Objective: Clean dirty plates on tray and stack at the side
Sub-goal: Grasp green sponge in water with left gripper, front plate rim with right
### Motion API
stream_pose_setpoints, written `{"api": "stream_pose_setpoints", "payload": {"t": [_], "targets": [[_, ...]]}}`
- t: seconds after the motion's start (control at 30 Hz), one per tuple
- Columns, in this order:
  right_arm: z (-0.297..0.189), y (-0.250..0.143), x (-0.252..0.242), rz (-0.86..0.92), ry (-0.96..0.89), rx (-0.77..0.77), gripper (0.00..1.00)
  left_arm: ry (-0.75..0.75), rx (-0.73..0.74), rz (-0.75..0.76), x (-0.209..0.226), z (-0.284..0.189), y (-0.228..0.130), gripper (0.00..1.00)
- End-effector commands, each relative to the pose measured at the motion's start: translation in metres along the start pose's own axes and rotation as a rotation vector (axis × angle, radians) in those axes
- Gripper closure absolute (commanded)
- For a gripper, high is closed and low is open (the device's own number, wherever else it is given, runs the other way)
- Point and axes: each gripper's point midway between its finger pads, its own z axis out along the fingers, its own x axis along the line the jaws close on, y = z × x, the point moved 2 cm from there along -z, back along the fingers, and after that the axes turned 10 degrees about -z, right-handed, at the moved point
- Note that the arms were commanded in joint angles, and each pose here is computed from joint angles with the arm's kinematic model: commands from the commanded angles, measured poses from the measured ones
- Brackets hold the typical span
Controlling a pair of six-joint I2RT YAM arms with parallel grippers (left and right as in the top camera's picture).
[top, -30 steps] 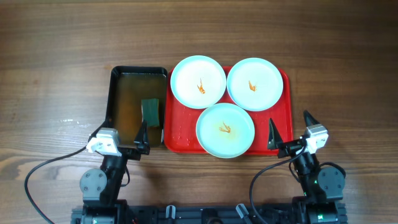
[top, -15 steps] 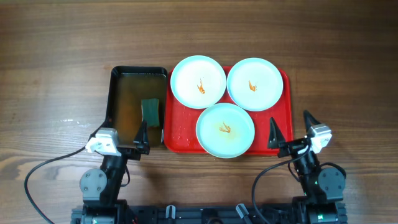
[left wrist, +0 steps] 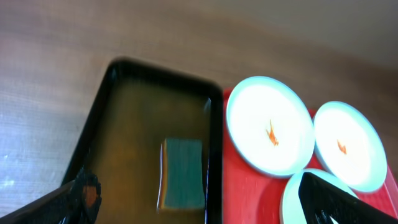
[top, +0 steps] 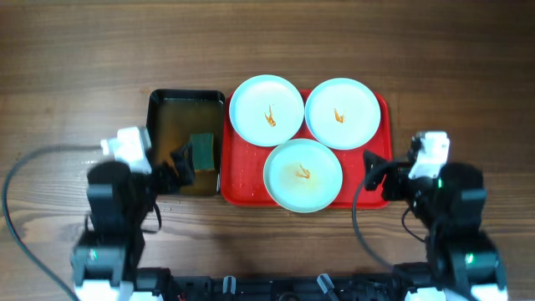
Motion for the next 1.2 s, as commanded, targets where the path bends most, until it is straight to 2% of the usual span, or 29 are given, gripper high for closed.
{"api": "stream_pose_setpoints", "payload": {"t": [0.0, 0.13, 0.23, 0.4, 0.5, 0.63, 0.7, 0.9, 1.0, 1.1, 1.17], "targets": [[0.006, 0.020, 0.002, -0.055, 0.015, 0.117, 0.01, 0.089, 0.142, -0.029, -0.006, 0.011, 0.022, 0.00], [0.021, 0.029, 0.021, -0.010, 0.159, 0.205, 0.00, 0.203, 0.362, -0.067, 0.001, 0.033, 0.016, 0.00], [0.032, 0.025, 0.019, -0.006, 0.160, 0.236, 0.01, 0.239, 0.447, -0.082, 0.010, 0.054, 0.001, 0.00], [0.043, 0.017, 0.017, 0.012, 0.161, 0.284, 0.01, 0.192, 0.443, -0.074, 0.006, 0.093, 0.002, 0.00], [0.047, 0.013, 0.016, 0.013, 0.161, 0.304, 0.01, 0.164, 0.472, 0.029, -0.004, 0.115, -0.010, 0.00], [0.052, 0.008, 0.015, 0.022, 0.161, 0.334, 0.01, 0.275, 0.544, 0.103, 0.007, 0.138, -0.041, 0.04], [0.053, 0.007, 0.015, 0.024, 0.161, 0.339, 0.00, 0.304, 0.590, 0.112, 0.013, 0.146, -0.055, 0.12], [0.053, 0.007, 0.015, 0.024, 0.161, 0.340, 0.00, 0.353, 0.680, 0.070, 0.028, 0.158, -0.082, 0.19], [0.053, 0.007, 0.015, 0.024, 0.161, 0.339, 0.01, 0.364, 0.728, 0.063, 0.033, 0.162, -0.095, 0.34], [0.053, 0.006, 0.015, 0.025, 0.161, 0.340, 0.01, 0.367, 0.744, 0.059, 0.035, 0.163, -0.099, 0.67], [0.052, 0.005, 0.015, 0.025, 0.161, 0.345, 0.00, 0.369, 0.748, 0.059, 0.035, 0.162, -0.099, 0.81]]}}
